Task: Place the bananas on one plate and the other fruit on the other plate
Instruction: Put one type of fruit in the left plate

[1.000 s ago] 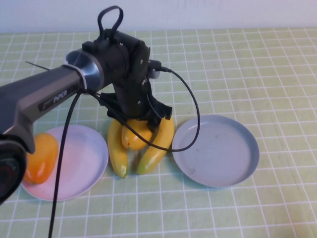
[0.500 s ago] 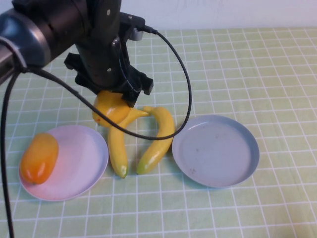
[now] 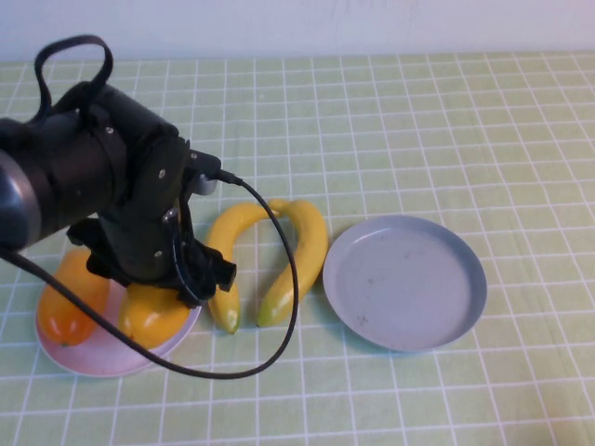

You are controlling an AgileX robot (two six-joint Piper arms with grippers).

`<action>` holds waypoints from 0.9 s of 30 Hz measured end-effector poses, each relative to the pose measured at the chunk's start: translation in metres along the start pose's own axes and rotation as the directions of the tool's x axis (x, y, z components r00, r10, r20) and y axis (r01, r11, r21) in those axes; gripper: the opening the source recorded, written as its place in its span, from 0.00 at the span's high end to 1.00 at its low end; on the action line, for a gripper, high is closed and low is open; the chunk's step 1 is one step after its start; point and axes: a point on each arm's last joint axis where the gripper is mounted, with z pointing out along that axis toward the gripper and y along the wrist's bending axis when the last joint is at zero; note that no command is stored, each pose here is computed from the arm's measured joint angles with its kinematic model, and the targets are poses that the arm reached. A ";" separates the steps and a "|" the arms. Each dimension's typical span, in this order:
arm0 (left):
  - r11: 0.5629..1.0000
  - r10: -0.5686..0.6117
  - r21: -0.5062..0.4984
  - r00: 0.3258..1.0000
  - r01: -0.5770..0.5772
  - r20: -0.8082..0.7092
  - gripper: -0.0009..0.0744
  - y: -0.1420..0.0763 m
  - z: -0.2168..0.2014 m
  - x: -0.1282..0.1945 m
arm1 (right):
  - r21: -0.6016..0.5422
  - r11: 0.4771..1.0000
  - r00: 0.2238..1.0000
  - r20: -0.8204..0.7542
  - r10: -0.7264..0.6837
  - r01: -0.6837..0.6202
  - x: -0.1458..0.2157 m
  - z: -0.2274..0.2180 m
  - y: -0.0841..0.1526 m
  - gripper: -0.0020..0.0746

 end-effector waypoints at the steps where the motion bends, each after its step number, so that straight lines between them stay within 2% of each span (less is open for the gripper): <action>1: 1.000 -0.007 0.003 1.000 0.007 0.009 0.32 0.001 0.004 0.000 | 0.000 1.000 1.000 0.000 0.000 0.000 0.000 0.000 0.000 0.99; 7: 0.996 -0.084 0.000 0.996 0.084 0.034 0.32 0.024 0.012 -0.004 | 0.000 1.000 1.000 0.000 0.000 0.000 0.000 0.000 0.000 0.99; 12: 0.993 -0.114 -0.026 0.992 0.113 -0.053 0.32 0.038 0.027 -0.003 | 0.000 1.000 1.000 0.000 0.000 0.000 0.000 0.000 0.000 0.99; 14: 0.994 -0.110 -0.029 0.992 0.108 -0.066 0.28 0.038 0.030 -0.003 | 0.000 1.000 1.000 0.000 0.000 0.000 0.000 0.000 0.000 0.99; 18: 0.994 -0.107 -0.024 0.993 0.105 -0.058 0.13 0.037 0.033 -0.005 | 0.000 1.000 1.000 0.000 0.000 0.000 0.000 0.000 0.000 0.99; 21: 0.994 -0.107 -0.025 0.993 0.106 -0.059 0.10 0.037 0.033 -0.005 | 0.000 1.000 1.000 0.000 0.000 0.000 0.000 0.000 0.000 0.99; 25: 0.994 -0.104 -0.034 0.991 0.101 -0.079 0.14 0.039 0.026 -0.006 | 0.000 1.000 1.000 0.000 0.000 0.000 0.000 0.000 0.000 0.99; 27: 0.994 -0.106 -0.031 0.992 0.105 -0.062 0.27 0.040 0.019 -0.006 | 0.000 1.000 1.000 0.000 0.000 0.000 0.000 0.000 0.000 0.99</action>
